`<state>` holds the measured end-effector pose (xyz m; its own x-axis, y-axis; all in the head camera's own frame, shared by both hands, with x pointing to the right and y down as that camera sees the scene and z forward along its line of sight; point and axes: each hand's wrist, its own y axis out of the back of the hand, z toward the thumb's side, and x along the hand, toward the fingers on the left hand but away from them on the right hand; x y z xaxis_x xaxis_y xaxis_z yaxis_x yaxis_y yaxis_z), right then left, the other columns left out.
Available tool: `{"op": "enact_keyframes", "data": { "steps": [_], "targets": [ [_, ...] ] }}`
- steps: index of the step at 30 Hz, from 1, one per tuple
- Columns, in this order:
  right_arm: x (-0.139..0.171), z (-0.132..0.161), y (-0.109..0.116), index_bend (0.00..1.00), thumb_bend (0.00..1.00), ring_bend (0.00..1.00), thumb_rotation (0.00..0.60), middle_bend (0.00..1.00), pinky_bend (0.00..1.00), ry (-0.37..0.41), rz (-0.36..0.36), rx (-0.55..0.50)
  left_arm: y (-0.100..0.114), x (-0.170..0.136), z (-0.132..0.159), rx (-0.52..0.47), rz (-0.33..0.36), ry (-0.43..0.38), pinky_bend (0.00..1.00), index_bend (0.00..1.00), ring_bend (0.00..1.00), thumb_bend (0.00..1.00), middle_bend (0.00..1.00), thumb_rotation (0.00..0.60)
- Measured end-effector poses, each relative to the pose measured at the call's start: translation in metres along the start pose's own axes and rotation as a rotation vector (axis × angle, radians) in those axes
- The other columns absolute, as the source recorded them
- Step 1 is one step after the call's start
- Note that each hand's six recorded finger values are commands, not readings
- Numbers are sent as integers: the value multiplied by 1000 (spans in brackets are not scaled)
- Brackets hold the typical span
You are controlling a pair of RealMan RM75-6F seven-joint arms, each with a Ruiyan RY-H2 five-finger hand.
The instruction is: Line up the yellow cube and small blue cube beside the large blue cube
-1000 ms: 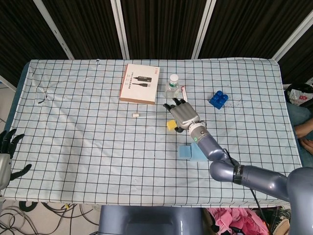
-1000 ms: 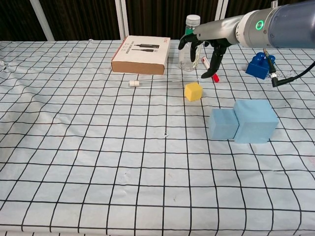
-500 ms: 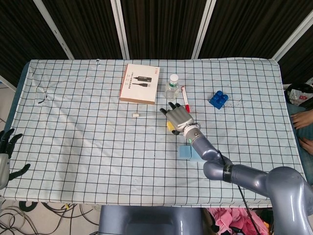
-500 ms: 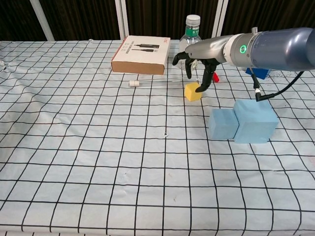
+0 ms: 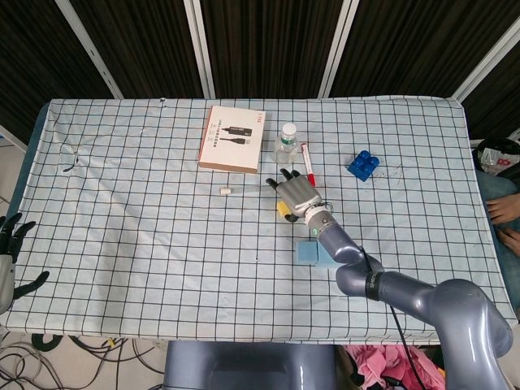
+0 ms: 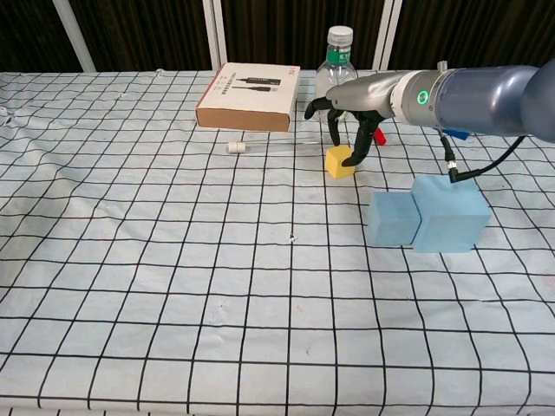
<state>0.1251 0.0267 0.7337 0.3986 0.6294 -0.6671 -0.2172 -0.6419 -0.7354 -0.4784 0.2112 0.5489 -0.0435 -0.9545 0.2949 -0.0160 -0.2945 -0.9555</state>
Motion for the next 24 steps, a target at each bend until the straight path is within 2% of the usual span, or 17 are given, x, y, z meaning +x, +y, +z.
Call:
{"op": "enact_keyframes", "data": {
  "steps": [24],
  "targets": [
    [-6, -1, -9, 115, 261, 3, 600, 391, 125, -3, -18, 0, 2, -2, 0, -3, 8, -2, 0, 178, 0, 114, 67, 600]
  ]
}}
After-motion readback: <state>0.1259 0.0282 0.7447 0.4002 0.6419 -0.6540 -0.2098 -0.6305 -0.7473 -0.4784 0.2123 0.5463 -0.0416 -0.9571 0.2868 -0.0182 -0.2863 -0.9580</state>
